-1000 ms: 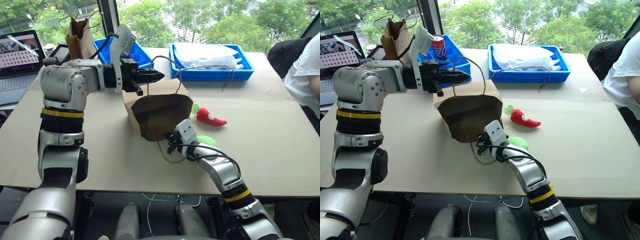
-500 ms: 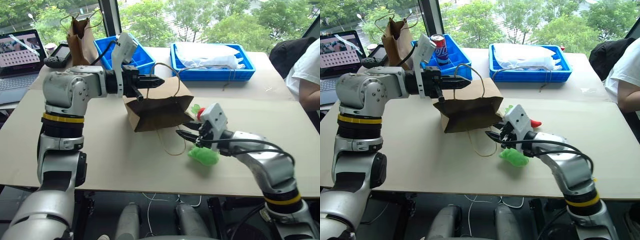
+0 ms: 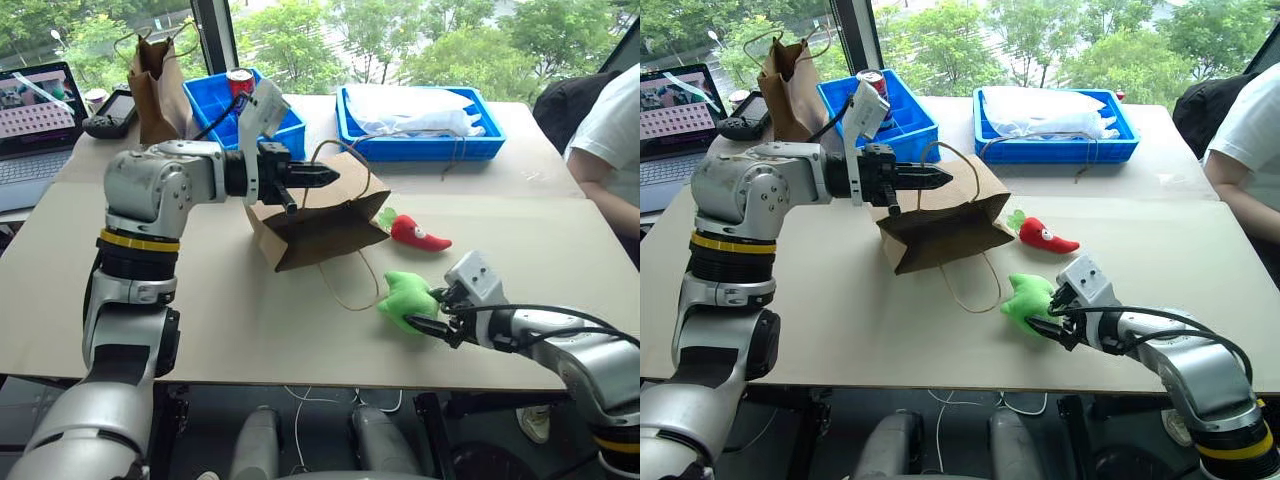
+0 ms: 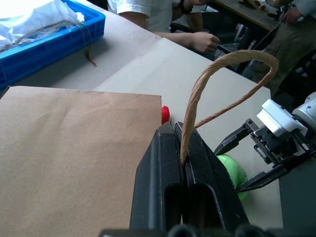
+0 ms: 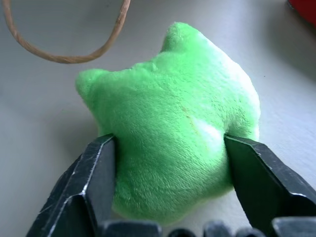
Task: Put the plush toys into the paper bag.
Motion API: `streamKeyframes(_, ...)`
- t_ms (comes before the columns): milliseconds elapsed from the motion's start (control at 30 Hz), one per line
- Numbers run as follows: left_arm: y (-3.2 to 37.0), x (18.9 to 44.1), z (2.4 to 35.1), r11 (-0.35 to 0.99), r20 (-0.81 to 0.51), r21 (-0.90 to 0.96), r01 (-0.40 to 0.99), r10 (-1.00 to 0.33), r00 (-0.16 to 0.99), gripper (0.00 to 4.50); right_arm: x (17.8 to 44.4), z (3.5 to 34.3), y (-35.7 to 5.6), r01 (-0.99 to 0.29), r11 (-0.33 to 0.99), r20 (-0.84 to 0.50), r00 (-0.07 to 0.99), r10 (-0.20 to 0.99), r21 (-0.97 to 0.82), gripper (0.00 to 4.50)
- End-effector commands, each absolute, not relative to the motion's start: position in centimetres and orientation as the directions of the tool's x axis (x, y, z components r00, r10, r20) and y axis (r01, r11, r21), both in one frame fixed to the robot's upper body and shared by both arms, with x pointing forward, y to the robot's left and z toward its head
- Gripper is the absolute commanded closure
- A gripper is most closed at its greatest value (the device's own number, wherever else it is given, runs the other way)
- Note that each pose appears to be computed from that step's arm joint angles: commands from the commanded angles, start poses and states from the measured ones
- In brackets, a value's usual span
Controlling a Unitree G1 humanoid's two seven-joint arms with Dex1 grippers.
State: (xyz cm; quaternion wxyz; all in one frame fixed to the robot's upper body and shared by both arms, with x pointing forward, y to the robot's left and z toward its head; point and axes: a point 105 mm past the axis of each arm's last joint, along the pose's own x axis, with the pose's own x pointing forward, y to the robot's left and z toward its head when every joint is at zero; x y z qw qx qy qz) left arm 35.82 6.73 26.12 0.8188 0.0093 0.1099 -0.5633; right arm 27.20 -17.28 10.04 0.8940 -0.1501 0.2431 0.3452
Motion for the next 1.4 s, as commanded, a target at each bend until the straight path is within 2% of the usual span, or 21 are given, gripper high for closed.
streamKeyframes(33, 6.7, 35.3, 27.9, 0.344, -0.157, -0.035, 0.938, -0.929, 0.335, 4.50, 27.4, 10.5, -18.2, -0.664, 0.734, -0.524, 0.679, 0.514, -0.140, 2.39)
streamKeyframes(67, 6.7, 35.3, 27.9, 0.345, -0.158, -0.035, 0.938, -0.929, 0.335, 4.50, 27.4, 10.9, -18.5, -0.661, 0.735, -0.521, 0.686, 0.509, -0.151, 2.67)
streamKeyframes(100, 6.7, 35.3, 27.9, 0.345, -0.157, -0.036, 0.938, -0.929, 0.335, 4.50, 27.4, 11.9, -19.5, -0.650, 0.738, -0.515, 0.703, 0.491, -0.182, 3.23)
streamKeyframes(133, 6.7, 35.3, 27.9, 0.345, -0.157, -0.036, 0.938, -0.929, 0.335, 4.50, 27.3, 12.6, -20.1, -0.642, 0.739, -0.510, 0.714, 0.479, -0.204, 3.37)
streamKeyframes(200, 6.6, 35.3, 27.9, 0.344, -0.156, -0.039, 0.938, -0.930, 0.334, 4.50, 27.2, 14.6, -21.0, -0.635, 0.733, -0.488, 0.734, 0.473, -0.244, 4.04)
streamKeyframes(267, 6.6, 35.4, 27.9, 0.343, -0.154, -0.040, 0.938, -0.930, 0.333, 4.50, 26.9, 16.8, -21.1, -0.653, 0.701, -0.469, 0.734, 0.492, -0.287, 4.45)
streamKeyframes(333, 6.4, 35.5, 28.0, 0.343, -0.152, -0.042, 0.938, -0.930, 0.334, 4.50, 26.5, 19.0, -19.6, -0.693, 0.655, -0.427, 0.712, 0.557, -0.300, 4.45)
streamKeyframes(467, 6.0, 35.5, 28.0, 0.339, -0.146, -0.044, 0.940, -0.933, 0.329, 4.50, 26.3, 21.2, -15.9, -0.754, 0.579, -0.353, 0.657, 0.666, -0.310, 4.45)
streamKeyframes(700, 4.9, 34.7, 28.5, 0.291, -0.138, -0.051, 0.955, -0.950, 0.282, 4.50, 28.8, 20.7, -9.1, -0.788, 0.557, -0.254, 0.613, 0.748, -0.263, 4.45)
streamKeyframes(833, 4.6, 34.4, 28.8, 0.275, -0.135, -0.054, 0.960, -0.954, 0.266, 4.50, 31.2, 19.9, -6.5, -0.785, 0.579, -0.213, 0.618, 0.757, -0.220, 4.45)
streamKeyframes(1033, 4.3, 33.8, 28.9, 0.263, -0.128, -0.065, 0.963, -0.959, 0.253, 4.50, 34.1, 19.4, -4.9, -0.765, 0.619, -0.175, 0.644, 0.745, -0.179, 4.45)
streamKeyframes(1233, 4.4, 33.7, 29.1, 0.269, -0.111, -0.083, 0.960, -0.959, 0.259, 4.50, 37.3, 18.9, -4.5, -0.673, 0.736, -0.056, 0.739, 0.671, -0.074, 4.45)
streamKeyframes(1300, 4.4, 33.7, 29.1, 0.276, -0.110, -0.083, 0.958, -0.958, 0.266, 4.50, 36.8, 17.9, -4.0, -0.694, 0.718, -0.078, 0.719, 0.690, -0.052, 3.62)
streamKeyframes(1400, 4.6, 33.9, 29.0, 0.285, -0.110, -0.082, 0.955, -0.955, 0.276, 4.50, 36.2, 17.5, -4.2, -0.703, 0.710, -0.084, 0.710, 0.699, -0.035, 2.66)
